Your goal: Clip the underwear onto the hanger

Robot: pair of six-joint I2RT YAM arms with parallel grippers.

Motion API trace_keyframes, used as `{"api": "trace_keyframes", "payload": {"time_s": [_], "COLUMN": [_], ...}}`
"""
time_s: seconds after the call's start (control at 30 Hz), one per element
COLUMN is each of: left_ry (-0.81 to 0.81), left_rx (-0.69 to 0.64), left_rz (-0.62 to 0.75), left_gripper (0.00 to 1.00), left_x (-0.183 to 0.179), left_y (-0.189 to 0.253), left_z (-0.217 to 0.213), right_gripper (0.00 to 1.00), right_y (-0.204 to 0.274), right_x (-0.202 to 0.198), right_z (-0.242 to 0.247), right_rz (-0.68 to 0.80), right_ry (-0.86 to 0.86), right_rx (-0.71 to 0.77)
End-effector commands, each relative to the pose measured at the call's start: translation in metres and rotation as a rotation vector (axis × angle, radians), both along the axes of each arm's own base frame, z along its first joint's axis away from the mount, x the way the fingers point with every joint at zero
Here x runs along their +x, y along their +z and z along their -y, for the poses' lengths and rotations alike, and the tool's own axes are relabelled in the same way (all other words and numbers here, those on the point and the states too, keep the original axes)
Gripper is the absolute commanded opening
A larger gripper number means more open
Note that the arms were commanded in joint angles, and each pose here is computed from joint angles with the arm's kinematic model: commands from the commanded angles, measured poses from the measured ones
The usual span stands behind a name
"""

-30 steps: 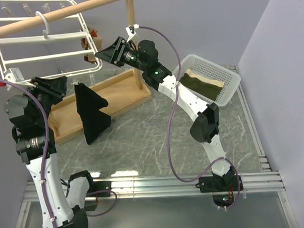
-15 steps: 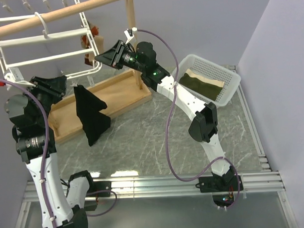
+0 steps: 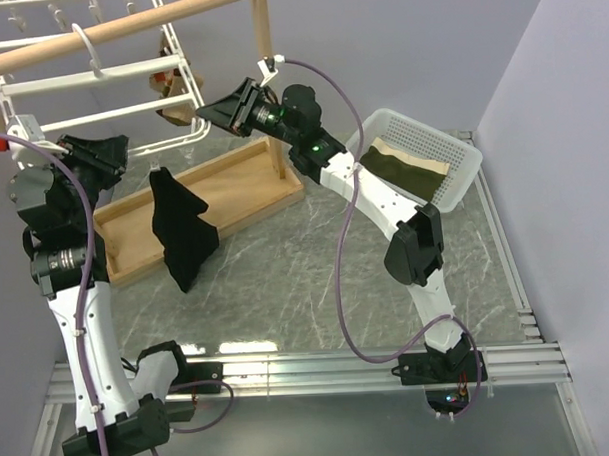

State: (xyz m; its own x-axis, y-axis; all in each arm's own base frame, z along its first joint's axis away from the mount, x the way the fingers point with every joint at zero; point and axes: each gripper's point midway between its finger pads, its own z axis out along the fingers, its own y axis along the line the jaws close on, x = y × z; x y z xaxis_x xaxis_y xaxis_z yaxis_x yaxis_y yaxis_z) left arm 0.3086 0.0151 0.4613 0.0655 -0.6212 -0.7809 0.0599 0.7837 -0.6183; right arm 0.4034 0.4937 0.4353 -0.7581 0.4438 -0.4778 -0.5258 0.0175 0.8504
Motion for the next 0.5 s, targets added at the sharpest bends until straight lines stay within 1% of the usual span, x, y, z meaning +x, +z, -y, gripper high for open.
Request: {"api": "trace_keyframes", "payload": {"time_s": [0.0,0.33,0.47], "left_ry": [-0.021,-0.047,-0.051], "left_rx": [0.032,0.062,0.073], "left_rz": [0.113,0.152,0.168], "left_gripper": [0.24,0.18,0.16], "left_x": [-0.006,0.003,0.006], "left_y": [0.038,0.055,0.063], "left_z": [0.005,0.006,0.006], "right_gripper": [0.0,0.0,0.0], "right_y": [0.086,0.098,0.108], "right_x": [-0.02,-0.014,-0.019], "right_z": [0.043,0.067,0.073], "right_rz": [0.15,0.159,0.174], "right_ry": [-0.015,-0.047,-0.052], "right_rx": [0.139,0.15,0.158]}}
